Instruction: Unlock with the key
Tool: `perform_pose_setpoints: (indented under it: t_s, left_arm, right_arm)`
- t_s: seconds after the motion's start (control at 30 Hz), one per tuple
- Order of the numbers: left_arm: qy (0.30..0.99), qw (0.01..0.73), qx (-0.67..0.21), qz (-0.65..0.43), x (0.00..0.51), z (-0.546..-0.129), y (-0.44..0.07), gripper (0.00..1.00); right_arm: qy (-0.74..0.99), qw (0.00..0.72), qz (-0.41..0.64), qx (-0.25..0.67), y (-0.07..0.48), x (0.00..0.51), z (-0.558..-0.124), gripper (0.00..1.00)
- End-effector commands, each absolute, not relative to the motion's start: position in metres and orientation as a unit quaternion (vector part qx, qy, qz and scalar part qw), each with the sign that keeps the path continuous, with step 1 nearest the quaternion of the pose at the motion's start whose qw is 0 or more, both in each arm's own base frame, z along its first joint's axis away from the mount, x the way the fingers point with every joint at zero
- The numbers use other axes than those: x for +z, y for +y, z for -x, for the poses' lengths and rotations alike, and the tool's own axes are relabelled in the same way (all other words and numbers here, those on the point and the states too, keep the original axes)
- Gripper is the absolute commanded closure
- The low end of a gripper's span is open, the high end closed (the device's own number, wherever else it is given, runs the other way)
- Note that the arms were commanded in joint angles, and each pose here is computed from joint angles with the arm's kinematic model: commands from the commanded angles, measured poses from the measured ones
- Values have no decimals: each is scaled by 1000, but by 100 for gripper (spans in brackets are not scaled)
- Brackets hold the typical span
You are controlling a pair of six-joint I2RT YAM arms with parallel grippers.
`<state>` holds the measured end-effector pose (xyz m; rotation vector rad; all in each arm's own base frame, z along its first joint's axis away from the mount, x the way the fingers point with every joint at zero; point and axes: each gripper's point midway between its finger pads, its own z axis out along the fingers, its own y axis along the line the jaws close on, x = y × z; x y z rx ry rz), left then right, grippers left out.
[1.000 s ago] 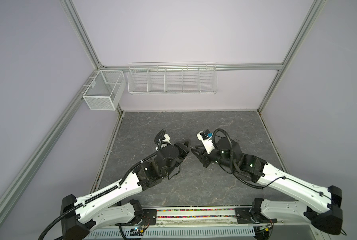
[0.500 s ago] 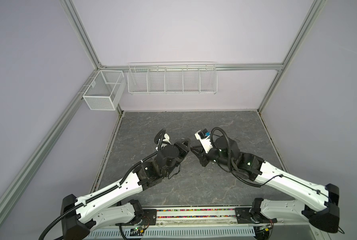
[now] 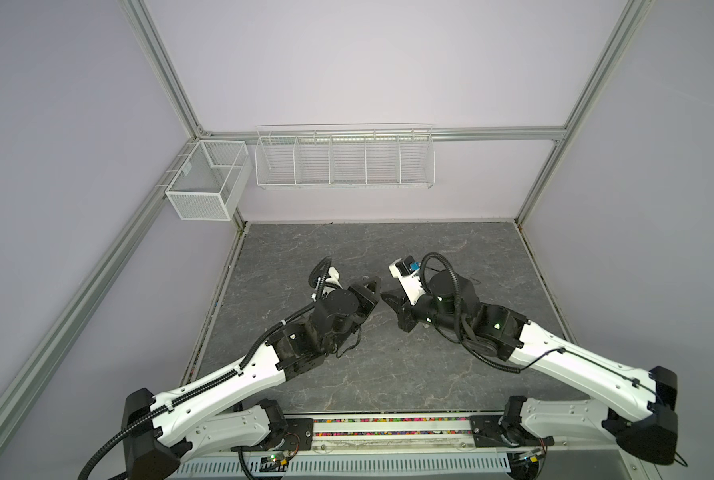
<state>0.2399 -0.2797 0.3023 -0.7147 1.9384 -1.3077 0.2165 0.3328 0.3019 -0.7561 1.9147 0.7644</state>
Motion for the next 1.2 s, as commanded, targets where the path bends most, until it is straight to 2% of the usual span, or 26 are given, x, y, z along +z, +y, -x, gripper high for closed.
perform_pose_setpoints:
  t_s: [0.0, 0.3, 0.5, 0.53, 0.6, 0.7, 0.77, 1.03, 1.1, 1.17]
  left_arm:
    - [727, 308, -557, 258, 324, -231, -301, 100]
    - [727, 283, -577, 242, 331, -223, -313, 100]
    - [735, 314, -543, 259, 324, -232, -294, 100]
    - [734, 324, -537, 260, 326, -234, -288, 100]
    - [736, 350, -519, 258, 329, -238, -278, 100]
    - [731, 385, -501, 257, 334, -243, -267, 100]
    - [718, 405, -508, 250, 341, -245, -266, 100]
    - [701, 432, -513, 243, 351, -250, -265, 100]
    - [701, 435, -510, 242, 351, -250, -265, 100]
    - [702, 436, -509, 243, 350, -250, -264, 100]
  right_arm:
    - [755, 480, 306, 327, 341, 319, -221, 93]
    - [742, 496, 313, 326, 348, 323, -226, 94]
    - [745, 483, 318, 332, 339, 326, -215, 92]
    - [750, 483, 315, 325, 333, 325, -214, 87]
    - [755, 481, 308, 322, 322, 324, -211, 70]
    - [756, 474, 298, 339, 314, 328, -202, 54]
    - [757, 466, 292, 353, 316, 329, -199, 49]
    - [762, 466, 289, 344, 326, 327, -209, 48]
    - [762, 467, 291, 342, 330, 326, -212, 56]
    - [759, 471, 292, 341, 332, 327, -214, 56]
